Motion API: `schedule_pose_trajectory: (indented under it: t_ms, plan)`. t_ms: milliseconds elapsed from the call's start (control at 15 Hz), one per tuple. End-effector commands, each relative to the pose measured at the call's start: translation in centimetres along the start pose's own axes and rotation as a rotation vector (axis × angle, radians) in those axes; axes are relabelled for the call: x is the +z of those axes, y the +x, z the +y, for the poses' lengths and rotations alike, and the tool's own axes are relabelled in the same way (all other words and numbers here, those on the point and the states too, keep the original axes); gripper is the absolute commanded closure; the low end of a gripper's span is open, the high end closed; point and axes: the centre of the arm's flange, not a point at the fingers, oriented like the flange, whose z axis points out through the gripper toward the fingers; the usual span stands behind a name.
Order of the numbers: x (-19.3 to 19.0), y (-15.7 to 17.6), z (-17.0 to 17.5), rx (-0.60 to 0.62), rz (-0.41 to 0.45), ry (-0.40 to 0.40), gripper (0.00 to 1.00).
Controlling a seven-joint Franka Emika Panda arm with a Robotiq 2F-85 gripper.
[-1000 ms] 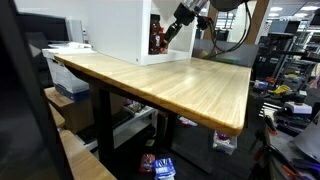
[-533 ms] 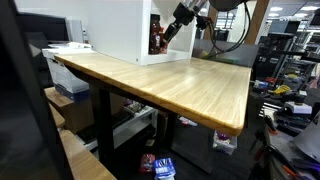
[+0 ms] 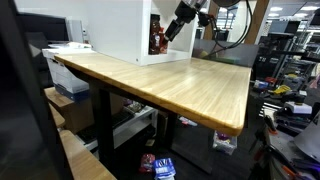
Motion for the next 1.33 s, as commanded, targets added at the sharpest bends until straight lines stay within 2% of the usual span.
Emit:
schedule_pose_trajectory:
  t_ms: [0, 933, 1000, 1067, 1267]
  plan:
    - [-2.8, -0.4, 0.6, 0.021, -0.038, -0.007, 0.0]
    - [-6.5, -1.4, 5.4, 0.111, -0.052, -0.078, 0.0]
    - [-6.5, -1.5, 6.0, 0.129, -0.05, -0.085, 0.18]
    - [-6.4, -1.6, 6.9, 0.15, -0.044, -0.099, 0.3]
    - [-5.6, -2.1, 7.6, 0.17, -0.033, -0.114, 0.48]
